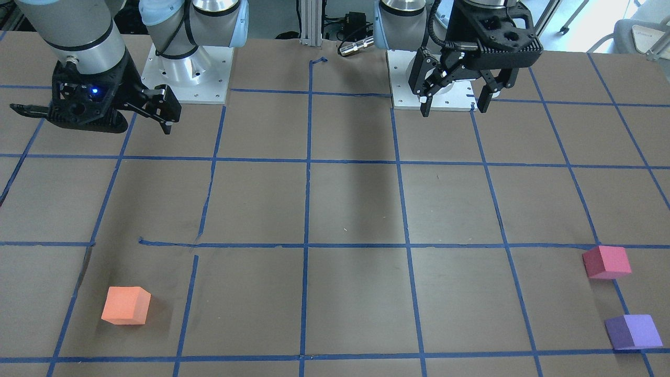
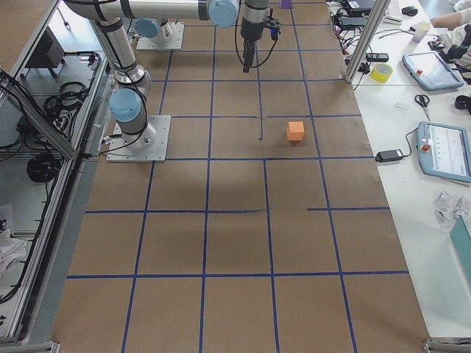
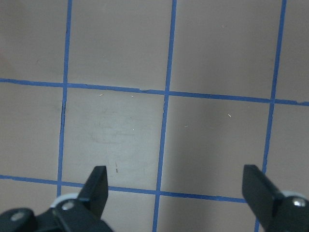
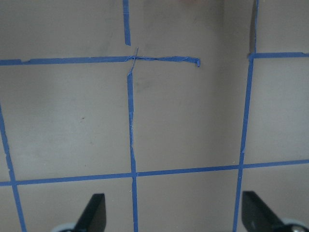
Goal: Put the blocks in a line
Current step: 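Lower the right gripper onto the orange cube and close it, then lift the orange cube with the right gripper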
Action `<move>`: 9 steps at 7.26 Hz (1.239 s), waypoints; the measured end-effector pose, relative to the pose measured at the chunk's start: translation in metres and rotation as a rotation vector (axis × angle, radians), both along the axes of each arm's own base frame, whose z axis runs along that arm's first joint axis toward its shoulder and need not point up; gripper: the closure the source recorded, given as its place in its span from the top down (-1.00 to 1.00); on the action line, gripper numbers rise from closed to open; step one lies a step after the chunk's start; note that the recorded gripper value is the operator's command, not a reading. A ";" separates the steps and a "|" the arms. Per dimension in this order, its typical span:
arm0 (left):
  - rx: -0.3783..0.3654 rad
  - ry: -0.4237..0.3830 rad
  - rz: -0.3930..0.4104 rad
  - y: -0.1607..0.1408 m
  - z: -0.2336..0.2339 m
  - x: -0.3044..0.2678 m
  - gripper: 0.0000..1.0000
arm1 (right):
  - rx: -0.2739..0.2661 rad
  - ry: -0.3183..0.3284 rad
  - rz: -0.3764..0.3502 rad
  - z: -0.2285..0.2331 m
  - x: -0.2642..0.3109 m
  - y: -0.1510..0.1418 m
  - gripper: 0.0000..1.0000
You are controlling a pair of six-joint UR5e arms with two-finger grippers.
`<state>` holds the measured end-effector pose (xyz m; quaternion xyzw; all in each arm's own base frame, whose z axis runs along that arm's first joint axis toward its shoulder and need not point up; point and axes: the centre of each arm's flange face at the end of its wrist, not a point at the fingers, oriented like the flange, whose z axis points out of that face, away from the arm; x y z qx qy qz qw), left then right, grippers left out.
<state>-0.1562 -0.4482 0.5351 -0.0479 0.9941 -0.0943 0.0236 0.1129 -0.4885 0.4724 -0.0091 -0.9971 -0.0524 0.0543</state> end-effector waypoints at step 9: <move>-0.001 -0.003 0.001 0.002 0.001 0.000 1.00 | -0.176 0.010 -0.022 -0.137 -0.057 -0.145 1.00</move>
